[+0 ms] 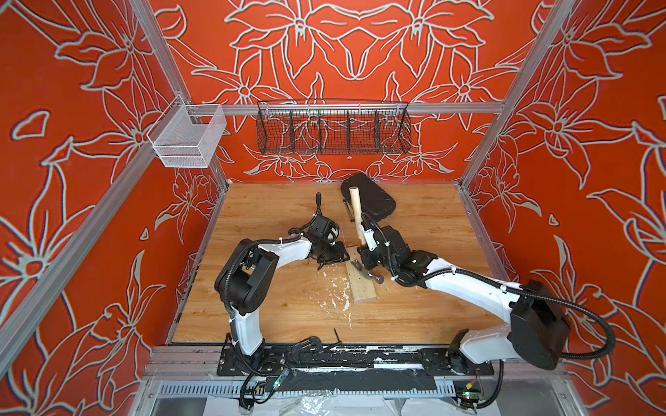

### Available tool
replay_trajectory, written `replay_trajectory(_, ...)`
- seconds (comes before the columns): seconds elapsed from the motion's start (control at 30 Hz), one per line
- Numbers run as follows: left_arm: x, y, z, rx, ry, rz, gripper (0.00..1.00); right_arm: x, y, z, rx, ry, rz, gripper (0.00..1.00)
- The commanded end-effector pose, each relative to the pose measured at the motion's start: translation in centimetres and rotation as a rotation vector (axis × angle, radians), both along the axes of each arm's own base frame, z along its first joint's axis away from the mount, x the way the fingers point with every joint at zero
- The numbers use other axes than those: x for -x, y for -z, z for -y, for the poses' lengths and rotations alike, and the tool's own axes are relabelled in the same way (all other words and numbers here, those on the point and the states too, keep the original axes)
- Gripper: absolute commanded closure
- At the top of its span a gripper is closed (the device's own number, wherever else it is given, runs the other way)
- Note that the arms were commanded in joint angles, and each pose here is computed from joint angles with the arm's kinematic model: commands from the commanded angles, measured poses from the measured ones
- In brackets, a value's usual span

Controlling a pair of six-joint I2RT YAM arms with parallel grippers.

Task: Use a claw hammer to pull out a nail
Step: Remove the nail from the mounting plate.

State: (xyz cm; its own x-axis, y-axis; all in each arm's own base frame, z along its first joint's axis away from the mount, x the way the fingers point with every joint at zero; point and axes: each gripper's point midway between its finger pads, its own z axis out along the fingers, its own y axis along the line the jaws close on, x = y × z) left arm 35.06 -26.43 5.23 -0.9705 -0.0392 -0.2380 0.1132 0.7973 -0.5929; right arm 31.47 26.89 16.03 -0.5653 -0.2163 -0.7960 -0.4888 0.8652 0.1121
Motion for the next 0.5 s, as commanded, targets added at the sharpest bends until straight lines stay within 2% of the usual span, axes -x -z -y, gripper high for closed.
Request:
replay_trajectory(0.0, 0.00, 0.55, 0.34, -0.006, -0.001, -0.021, 0.60, -1.40, -3.25, -0.78, -0.067, 0.021, 0.135, 1.00)
replay_trajectory(0.47, 0.21, 1.36, 0.24, -0.012, -0.009, -0.042, 0.60, -1.18, -2.81, -0.60, -0.076, 0.048, 0.220, 1.00)
